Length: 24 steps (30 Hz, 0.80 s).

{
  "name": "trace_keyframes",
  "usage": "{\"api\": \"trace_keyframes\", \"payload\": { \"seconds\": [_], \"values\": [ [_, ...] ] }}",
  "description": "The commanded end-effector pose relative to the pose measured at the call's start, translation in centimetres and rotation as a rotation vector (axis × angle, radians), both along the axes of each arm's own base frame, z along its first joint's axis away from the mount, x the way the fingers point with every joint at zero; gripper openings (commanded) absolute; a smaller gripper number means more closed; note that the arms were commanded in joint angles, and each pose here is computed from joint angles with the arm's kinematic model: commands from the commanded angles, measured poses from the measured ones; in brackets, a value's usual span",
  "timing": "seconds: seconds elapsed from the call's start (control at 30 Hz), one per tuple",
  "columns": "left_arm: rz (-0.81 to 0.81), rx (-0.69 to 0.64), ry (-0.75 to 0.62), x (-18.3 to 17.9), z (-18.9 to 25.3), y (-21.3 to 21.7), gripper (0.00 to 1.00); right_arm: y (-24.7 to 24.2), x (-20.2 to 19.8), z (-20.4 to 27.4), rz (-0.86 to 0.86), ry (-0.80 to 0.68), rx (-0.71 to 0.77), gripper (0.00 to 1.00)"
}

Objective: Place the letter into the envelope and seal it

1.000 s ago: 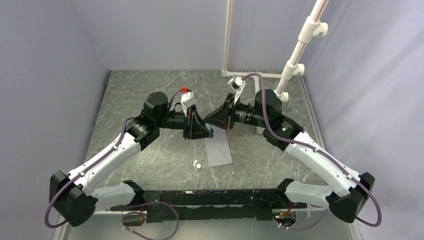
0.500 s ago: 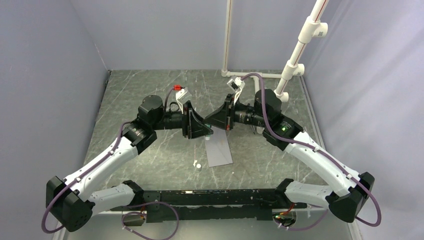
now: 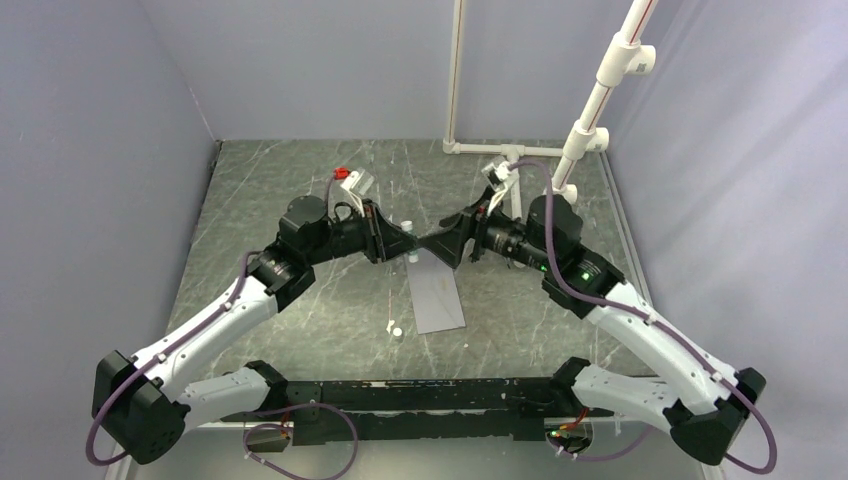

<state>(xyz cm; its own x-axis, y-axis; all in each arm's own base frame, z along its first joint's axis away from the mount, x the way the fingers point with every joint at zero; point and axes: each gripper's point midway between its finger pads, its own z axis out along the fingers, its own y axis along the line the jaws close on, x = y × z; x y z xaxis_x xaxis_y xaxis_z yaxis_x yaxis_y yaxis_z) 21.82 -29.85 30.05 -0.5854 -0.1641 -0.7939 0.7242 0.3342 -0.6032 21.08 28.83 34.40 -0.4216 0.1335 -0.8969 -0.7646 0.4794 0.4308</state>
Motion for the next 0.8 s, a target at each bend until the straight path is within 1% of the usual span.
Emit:
{"api": "trace_keyframes", "payload": {
  "seconds": [0.0, 0.1, 0.2, 0.4, 0.53, 0.6, 0.7, 0.77],
  "values": [
    [0.255, -0.08, 0.109, 3.0, 1.7, 1.8, 0.03, -1.3, 0.8, 0.4, -0.067, -0.144, -0.052, 0.75],
    [0.331, -0.106, 0.18, 3.7, 2.5, 2.5, 0.02, -1.2, 1.3, -1.9, -0.086, -0.157, -0.169, 0.75],
    [0.354, -0.141, 0.214, 3.8, 3.3, 2.6, 0.02, -0.6, 1.4, -2.5, -0.083, -0.178, -0.214, 0.75],
    [0.338, -0.182, 0.26, 3.7, 3.9, 2.1, 0.02, 1.8, 1.3, -2.3, -0.042, -0.202, -0.211, 0.74],
    [0.353, -0.19, 0.261, 3.8, 4.4, 2.4, 0.02, 2.3, 2.0, -1.4, -0.055, -0.247, -0.201, 0.73],
    [0.336, -0.197, 0.263, 3.5, 4.8, 2.2, 0.03, 2.7, 2.3, -1.1, -0.051, -0.255, -0.2, 0.71],
    [0.295, -0.217, 0.263, 3.1, 5.4, 1.8, 0.04, 3.8, 2.9, -1.5, -0.036, -0.236, -0.215, 0.65],
    [0.299, -0.211, 0.265, 3.2, 5.3, 1.8, 0.04, 4.2, 3.2, -1.6, -0.04, -0.223, -0.212, 0.62]
  ]
}}
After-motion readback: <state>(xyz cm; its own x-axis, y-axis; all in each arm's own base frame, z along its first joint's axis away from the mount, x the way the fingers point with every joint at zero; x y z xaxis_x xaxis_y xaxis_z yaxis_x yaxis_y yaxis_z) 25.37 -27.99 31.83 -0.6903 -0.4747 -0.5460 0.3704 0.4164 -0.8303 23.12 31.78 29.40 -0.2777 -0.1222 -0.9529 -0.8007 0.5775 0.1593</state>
